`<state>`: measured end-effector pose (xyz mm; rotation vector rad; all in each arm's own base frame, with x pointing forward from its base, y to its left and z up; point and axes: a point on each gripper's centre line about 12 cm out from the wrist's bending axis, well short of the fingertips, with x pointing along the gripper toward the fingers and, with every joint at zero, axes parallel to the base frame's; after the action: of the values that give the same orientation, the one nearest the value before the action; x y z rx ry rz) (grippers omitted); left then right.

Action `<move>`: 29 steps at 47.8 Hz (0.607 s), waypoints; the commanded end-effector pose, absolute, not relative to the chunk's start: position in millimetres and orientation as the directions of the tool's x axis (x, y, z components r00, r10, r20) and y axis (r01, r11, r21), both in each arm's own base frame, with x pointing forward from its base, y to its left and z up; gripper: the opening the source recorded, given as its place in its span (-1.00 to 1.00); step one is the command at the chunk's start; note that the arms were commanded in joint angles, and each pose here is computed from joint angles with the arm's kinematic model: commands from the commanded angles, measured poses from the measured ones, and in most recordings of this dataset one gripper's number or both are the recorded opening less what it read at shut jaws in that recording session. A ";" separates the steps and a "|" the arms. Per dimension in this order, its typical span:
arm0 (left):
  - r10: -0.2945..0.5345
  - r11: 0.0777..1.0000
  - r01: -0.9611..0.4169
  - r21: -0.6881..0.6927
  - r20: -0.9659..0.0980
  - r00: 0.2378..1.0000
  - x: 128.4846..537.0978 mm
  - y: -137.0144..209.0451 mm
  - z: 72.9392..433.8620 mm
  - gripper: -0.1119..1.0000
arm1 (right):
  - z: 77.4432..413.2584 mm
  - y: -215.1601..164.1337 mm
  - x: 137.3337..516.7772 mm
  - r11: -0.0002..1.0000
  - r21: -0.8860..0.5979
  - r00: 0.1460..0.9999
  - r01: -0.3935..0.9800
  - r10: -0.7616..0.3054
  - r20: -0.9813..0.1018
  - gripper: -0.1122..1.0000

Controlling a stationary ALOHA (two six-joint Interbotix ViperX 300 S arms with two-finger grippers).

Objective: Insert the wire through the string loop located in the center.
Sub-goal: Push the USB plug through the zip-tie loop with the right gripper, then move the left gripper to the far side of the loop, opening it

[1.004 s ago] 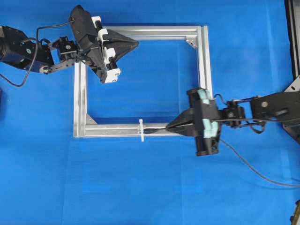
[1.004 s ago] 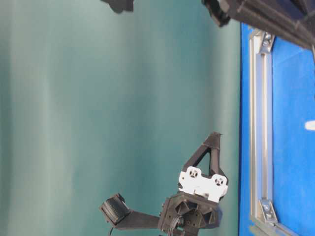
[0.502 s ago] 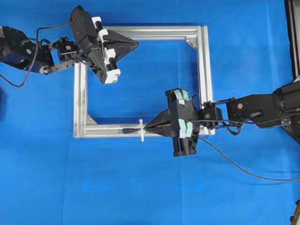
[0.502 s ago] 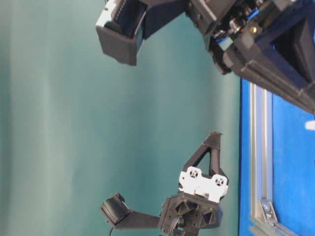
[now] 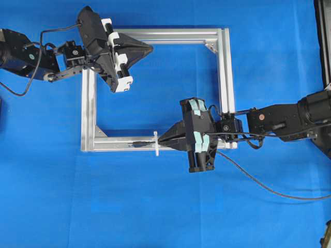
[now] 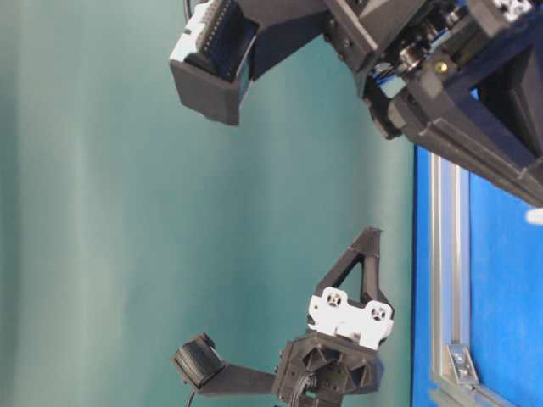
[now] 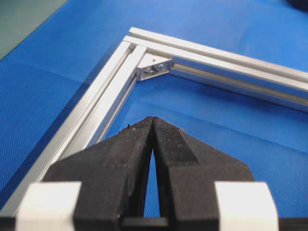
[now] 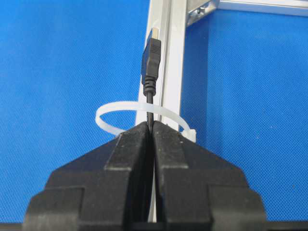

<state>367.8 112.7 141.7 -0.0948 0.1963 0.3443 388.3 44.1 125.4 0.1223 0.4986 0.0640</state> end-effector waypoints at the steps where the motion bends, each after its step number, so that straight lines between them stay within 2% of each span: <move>1: 0.325 0.939 -0.338 -0.059 -0.160 0.932 370.2 112.5 157.4 -0.80 | 135.8 44.2 393.6 0.991 0.132 0.894 -0.038 0.093 -0.439 -0.86; 15: 0.314 0.942 -0.328 -0.063 -0.174 0.933 370.9 108.3 155.1 -0.80 | 135.3 44.2 393.2 0.991 0.131 0.893 -0.038 0.093 -0.440 -0.86; 29: 0.244 0.963 -0.261 -0.067 -0.193 0.950 375.1 80.7 151.6 -0.80 | 134.9 44.1 392.8 0.991 0.131 0.893 -0.038 0.092 -0.441 -0.86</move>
<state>373.0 90.1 139.8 -0.0960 0.2163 0.2847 387.8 44.1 125.0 0.1194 0.5001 0.0652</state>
